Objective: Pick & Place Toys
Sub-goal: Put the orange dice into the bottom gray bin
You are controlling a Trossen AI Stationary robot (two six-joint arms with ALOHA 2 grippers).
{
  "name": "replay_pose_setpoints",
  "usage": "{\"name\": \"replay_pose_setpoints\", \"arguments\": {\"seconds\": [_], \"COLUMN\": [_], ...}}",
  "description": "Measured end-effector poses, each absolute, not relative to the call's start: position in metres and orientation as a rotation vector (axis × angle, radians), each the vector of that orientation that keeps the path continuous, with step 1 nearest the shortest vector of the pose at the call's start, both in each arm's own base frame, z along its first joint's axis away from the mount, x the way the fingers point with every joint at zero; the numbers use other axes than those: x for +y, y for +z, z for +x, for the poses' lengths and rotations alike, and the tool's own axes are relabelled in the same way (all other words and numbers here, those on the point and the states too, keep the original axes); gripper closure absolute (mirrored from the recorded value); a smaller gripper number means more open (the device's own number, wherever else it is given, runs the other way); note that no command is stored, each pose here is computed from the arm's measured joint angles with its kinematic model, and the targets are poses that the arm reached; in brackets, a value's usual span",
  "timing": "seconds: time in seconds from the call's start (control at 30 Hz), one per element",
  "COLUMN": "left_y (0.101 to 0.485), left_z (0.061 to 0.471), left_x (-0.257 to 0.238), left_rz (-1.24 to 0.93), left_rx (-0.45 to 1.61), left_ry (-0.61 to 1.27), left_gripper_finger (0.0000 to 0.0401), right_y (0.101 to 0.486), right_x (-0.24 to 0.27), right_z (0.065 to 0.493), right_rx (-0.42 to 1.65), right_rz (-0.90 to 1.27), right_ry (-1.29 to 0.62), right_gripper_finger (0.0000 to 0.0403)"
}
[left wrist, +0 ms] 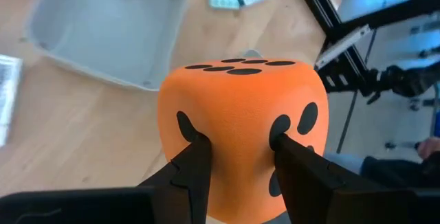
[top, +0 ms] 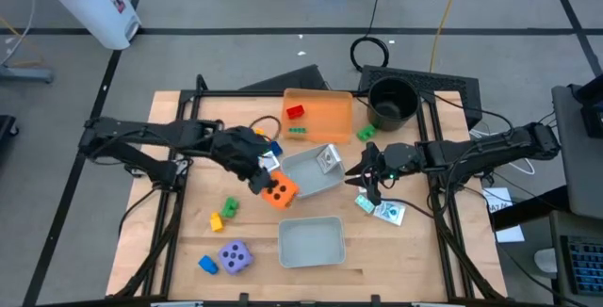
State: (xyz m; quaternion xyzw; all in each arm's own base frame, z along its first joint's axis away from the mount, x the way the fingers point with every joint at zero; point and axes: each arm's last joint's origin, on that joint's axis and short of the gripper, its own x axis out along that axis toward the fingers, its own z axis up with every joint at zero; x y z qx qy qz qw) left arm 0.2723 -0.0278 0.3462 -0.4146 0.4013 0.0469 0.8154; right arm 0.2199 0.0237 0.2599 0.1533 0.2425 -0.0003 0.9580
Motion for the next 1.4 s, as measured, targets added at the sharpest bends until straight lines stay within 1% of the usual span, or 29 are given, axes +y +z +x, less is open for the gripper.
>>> {"name": "replay_pose_setpoints", "arguments": {"seconds": [0.1,0.27,0.47,0.7,0.97,1.2,1.4], "left_y": [0.345,0.332,0.317,0.305,0.294,0.275,0.26], "left_z": [0.289,0.316,0.337,0.355,0.372,0.382,0.385], "left_x": [-0.037,-0.054,-0.072,-0.087,-0.094,-0.092,-0.086], "left_rz": [-0.88,-0.852,-0.83,-0.794,-0.752,-0.702,-0.641], "left_rx": [0.895,0.986,1.052,1.098,1.146,1.206,1.261], "left_ry": [0.053,-0.011,-0.058,-0.104,-0.192,-0.27,-0.299], "left_gripper_finger": [0.0262,0.0262,0.0261,0.0261,0.0261,0.0261,0.0261], "right_y": [0.26,0.258,0.258,0.258,0.264,0.275,0.273], "right_x": [0.024,0.024,0.023,0.019,0.0,-0.013,-0.017], "right_z": [0.22,0.219,0.219,0.219,0.202,0.188,0.184], "right_rx": [0.493,0.511,0.514,0.517,0.53,0.472,0.503], "right_rz": [0.307,0.287,0.285,0.291,0.275,0.286,0.285], "right_ry": [0.0,0.001,-0.003,-0.023,-0.1,-0.158,-0.184], "right_gripper_finger": [0.0291,0.0292,0.0292,0.0293,0.0296,0.0297,0.0297]}}
